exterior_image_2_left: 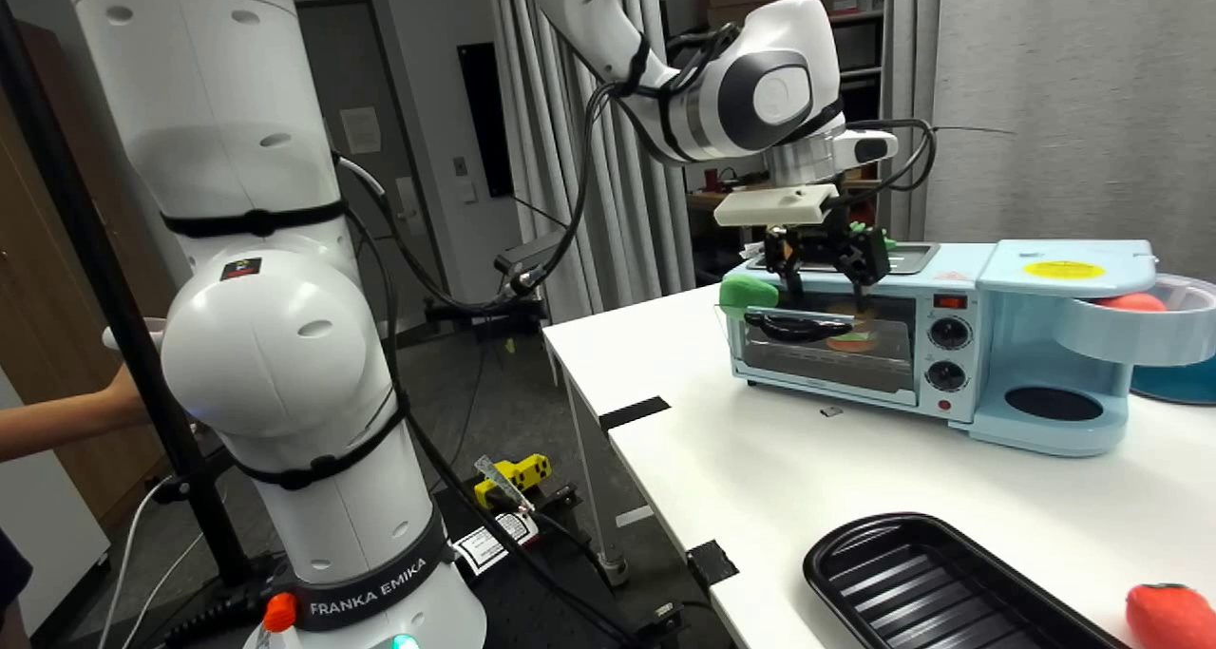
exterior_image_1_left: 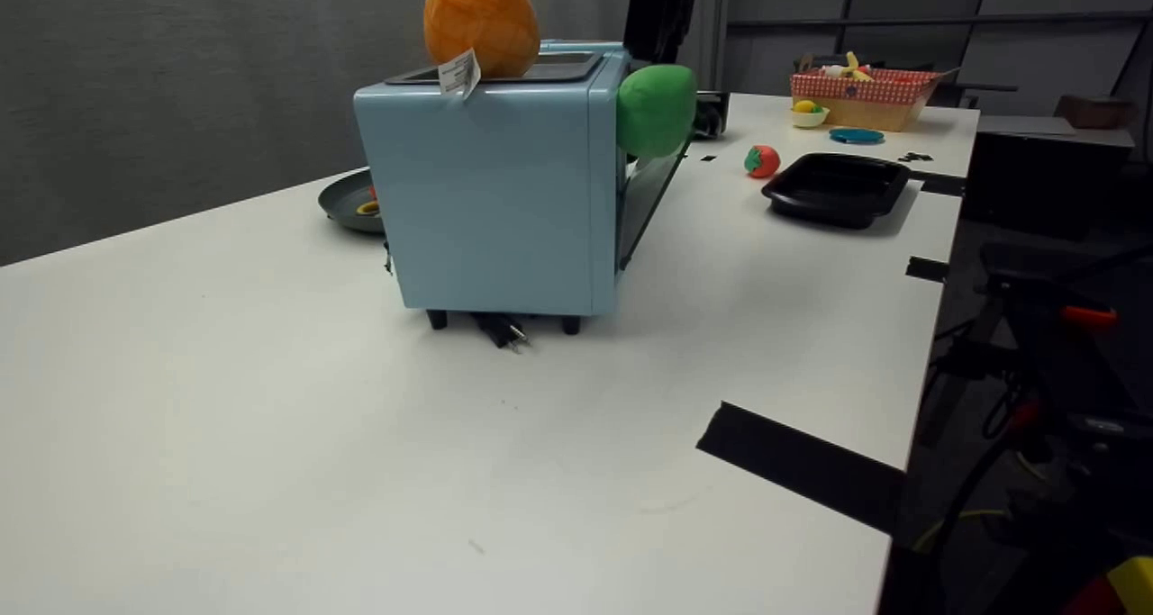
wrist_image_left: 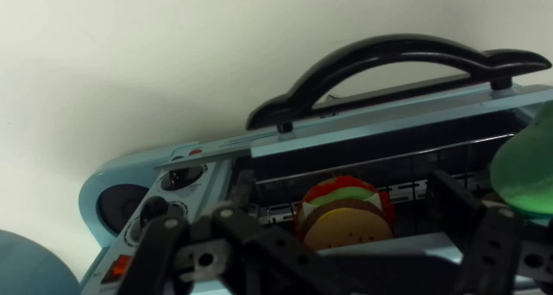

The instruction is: Open the oven door

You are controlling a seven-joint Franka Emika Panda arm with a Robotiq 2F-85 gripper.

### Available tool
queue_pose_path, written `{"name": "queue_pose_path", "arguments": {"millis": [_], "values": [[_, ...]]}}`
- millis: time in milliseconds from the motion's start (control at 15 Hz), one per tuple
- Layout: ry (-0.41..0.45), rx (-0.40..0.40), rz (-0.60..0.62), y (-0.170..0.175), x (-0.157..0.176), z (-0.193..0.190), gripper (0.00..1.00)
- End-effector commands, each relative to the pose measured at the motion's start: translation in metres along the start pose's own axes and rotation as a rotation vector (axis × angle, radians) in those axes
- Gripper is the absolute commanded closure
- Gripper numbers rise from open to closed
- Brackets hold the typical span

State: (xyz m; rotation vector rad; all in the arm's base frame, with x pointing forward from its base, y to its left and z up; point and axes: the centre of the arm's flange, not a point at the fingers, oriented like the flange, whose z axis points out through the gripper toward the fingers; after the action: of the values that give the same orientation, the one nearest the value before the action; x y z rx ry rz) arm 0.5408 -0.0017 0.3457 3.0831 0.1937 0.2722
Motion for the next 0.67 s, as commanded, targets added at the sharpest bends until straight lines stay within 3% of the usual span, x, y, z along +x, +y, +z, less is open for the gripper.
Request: {"name": "queue_pose_path", "arguments": {"millis": [0,600], "values": [[0.012,0.012,-0.017,0.012,0.014,0.01,0.0],[-0.028,0.0,0.05,0.026,-0.008,0.015,0.0]]}}
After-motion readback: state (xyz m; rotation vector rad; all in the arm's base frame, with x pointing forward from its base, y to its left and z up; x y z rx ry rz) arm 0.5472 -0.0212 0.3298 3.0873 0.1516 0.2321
